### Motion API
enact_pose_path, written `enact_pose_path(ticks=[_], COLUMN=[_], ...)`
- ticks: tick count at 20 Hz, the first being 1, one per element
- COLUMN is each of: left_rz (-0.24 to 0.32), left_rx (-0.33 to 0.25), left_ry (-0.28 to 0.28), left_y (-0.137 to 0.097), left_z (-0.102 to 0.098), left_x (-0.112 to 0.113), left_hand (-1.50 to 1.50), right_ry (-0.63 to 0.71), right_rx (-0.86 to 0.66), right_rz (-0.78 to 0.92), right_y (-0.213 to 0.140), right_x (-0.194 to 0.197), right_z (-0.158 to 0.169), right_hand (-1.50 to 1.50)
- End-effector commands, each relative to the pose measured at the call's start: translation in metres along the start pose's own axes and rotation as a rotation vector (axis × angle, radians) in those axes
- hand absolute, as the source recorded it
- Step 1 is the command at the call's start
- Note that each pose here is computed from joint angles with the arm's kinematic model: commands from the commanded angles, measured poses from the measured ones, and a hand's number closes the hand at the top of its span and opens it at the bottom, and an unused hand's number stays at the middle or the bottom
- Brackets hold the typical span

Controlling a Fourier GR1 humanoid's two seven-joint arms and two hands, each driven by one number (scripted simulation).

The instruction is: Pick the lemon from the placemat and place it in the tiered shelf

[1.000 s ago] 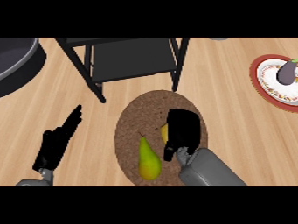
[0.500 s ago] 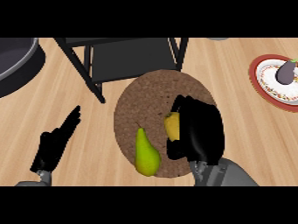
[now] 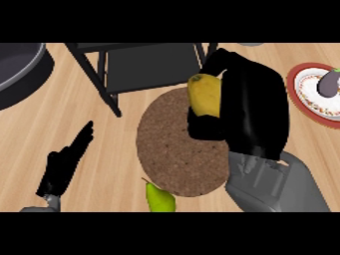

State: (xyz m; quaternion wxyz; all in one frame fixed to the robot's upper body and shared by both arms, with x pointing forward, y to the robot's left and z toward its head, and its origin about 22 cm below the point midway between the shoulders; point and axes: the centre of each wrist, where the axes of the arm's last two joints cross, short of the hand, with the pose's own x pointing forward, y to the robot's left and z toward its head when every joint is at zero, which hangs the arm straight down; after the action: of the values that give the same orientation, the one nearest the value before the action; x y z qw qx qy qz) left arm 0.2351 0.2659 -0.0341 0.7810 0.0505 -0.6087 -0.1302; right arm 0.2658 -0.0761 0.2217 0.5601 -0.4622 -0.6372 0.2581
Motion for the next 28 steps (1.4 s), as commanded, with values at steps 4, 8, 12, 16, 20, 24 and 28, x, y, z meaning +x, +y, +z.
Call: enact_pose_path(ticks=[4,8,12,16,20,24,28], left_rz=[0.005,-0.009,-0.014,-0.028,-0.017,-0.009,-0.023], left_rx=[-0.008,-0.022,-0.029,-0.037,-0.024,-0.059,-0.065], left_ry=[-0.007,-0.006,-0.031,-0.032,-0.032,-0.028,-0.065], left_y=[0.002,0.001,-0.004,-0.005,0.004,-0.021,-0.007], left_z=[-0.01,-0.014,-0.013,-0.01,-0.016,-0.015,-0.02], left_x=[-0.001,-0.005,0.016,0.011,0.011,0.007,0.022], left_hand=[0.0,0.0,0.0,0.0,0.0,0.0,0.0], right_ry=[0.08,0.109,0.111,0.081,0.063,0.062,0.086], right_rx=[-0.048,-0.082,-0.088,-0.05,0.006,0.059,0.11], right_rz=[0.012,0.02,0.012,0.058,0.084,0.083,0.099], right_y=[-0.023,-0.022,-0.009,0.029,0.04,0.041,0.055], right_x=[0.044,0.061,0.038,0.044,0.034,0.059,0.048], right_z=[-0.06,-0.093,-0.142,-0.151,-0.171,-0.173,-0.176], right_hand=[1.5,1.5,1.5,1.5,1.5,1.5,1.5])
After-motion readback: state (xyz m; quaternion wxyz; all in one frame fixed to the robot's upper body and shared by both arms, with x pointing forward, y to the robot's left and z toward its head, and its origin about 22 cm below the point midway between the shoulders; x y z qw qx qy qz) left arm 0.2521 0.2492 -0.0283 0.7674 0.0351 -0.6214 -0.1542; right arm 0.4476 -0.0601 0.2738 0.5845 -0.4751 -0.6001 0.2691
